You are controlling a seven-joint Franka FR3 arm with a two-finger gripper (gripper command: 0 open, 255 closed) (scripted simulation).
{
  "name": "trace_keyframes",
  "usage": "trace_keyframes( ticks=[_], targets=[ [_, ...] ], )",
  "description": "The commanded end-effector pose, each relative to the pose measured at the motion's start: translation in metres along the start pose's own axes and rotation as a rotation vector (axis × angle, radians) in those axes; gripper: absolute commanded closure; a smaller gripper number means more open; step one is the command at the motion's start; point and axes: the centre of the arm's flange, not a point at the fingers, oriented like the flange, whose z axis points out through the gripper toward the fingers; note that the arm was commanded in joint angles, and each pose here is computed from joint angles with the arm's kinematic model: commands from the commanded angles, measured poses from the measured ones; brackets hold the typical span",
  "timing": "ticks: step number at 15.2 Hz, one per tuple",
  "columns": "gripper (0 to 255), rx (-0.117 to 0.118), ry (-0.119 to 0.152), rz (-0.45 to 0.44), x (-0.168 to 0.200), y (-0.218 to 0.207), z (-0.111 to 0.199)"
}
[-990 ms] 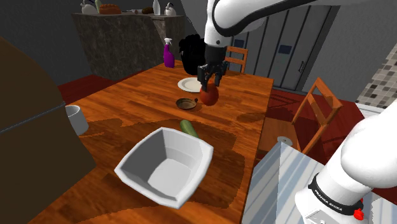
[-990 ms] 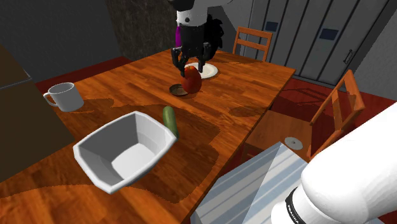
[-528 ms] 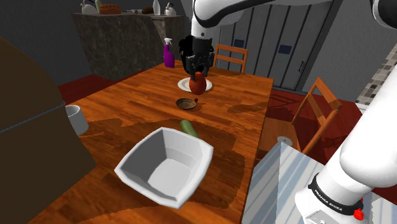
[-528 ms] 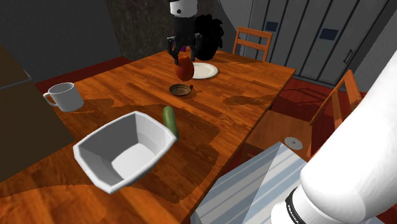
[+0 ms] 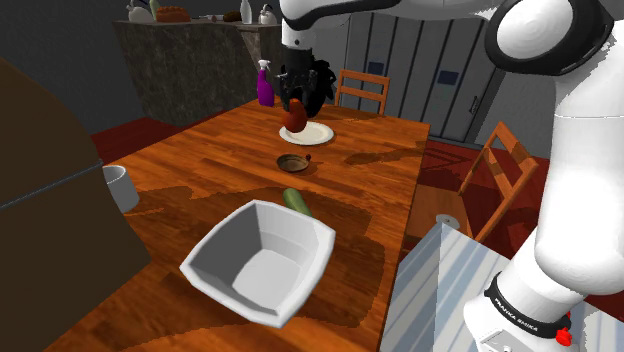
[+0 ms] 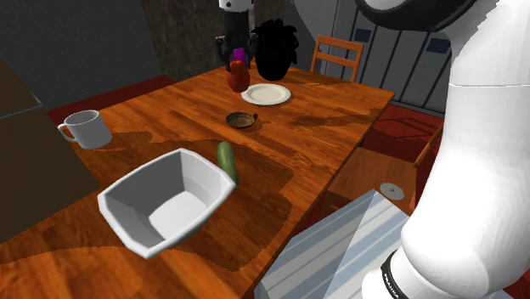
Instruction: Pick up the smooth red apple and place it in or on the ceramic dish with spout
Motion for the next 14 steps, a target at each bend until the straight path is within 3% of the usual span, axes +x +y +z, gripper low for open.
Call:
trace_keyframes(
  ticks=[1, 14],
  targets=[
    [255, 0.000, 0.000, 0.000, 0.008, 0.002, 0.009],
    [255, 0.000, 0.000, 0.000, 0.005, 0.003, 0.077]
  ],
)
